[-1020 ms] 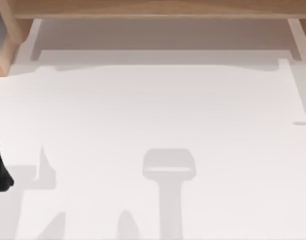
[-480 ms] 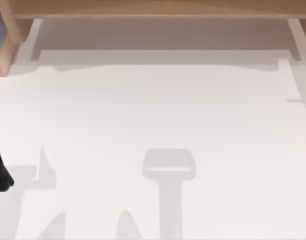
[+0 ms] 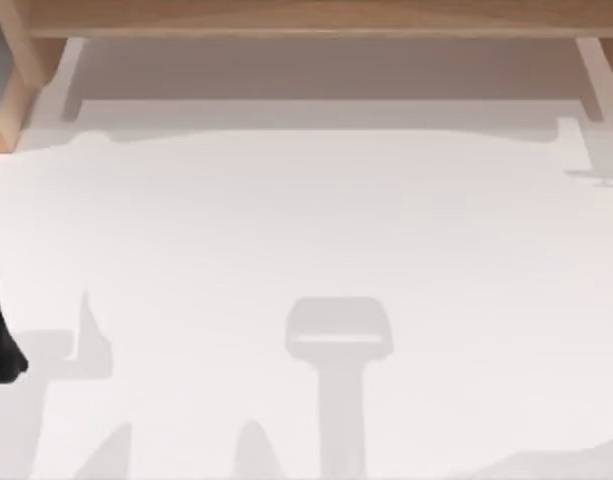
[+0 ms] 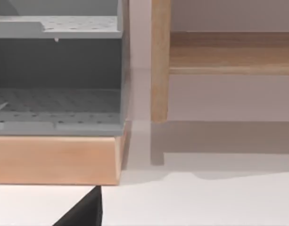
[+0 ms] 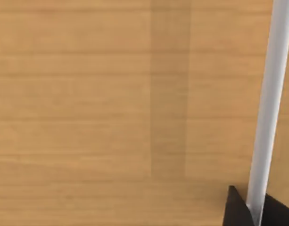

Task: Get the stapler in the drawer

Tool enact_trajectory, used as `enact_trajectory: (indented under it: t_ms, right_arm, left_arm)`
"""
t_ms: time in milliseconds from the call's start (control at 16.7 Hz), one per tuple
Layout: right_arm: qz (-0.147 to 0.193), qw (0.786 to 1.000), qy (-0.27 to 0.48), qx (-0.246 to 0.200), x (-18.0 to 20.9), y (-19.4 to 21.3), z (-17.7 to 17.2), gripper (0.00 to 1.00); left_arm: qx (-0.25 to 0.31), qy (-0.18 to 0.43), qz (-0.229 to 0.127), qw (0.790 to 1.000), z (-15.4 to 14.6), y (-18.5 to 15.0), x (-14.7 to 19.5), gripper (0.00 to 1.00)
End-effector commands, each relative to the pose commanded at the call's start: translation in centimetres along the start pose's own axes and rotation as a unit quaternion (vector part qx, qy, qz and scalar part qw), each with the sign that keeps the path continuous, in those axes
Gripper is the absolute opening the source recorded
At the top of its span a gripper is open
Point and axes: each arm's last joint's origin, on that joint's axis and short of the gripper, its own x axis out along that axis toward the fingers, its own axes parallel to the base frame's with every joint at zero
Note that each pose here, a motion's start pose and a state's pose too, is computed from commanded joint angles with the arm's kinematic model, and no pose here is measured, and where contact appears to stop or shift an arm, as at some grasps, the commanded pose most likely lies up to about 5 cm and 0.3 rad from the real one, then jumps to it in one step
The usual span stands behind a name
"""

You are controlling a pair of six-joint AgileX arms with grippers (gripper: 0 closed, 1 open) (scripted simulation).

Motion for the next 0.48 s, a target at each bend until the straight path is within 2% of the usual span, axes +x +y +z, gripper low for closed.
enact_trajectory:
  t_ms: [180, 480]
  right_arm:
    - [0.003, 1.000, -0.001, 0.001, 2.3, 0.1, 0.2, 0.00]
    - [0.005, 1.000, 0.001, 0.003, 2.5, 0.2, 0.1, 0.00]
  left_arm:
    - [0.000, 0.000, 0.000, 1.000, 0.0, 0.0, 0.0, 1.00]
    - [0.000, 0.000, 0.000, 1.000, 0.0, 0.0, 0.0, 1.00]
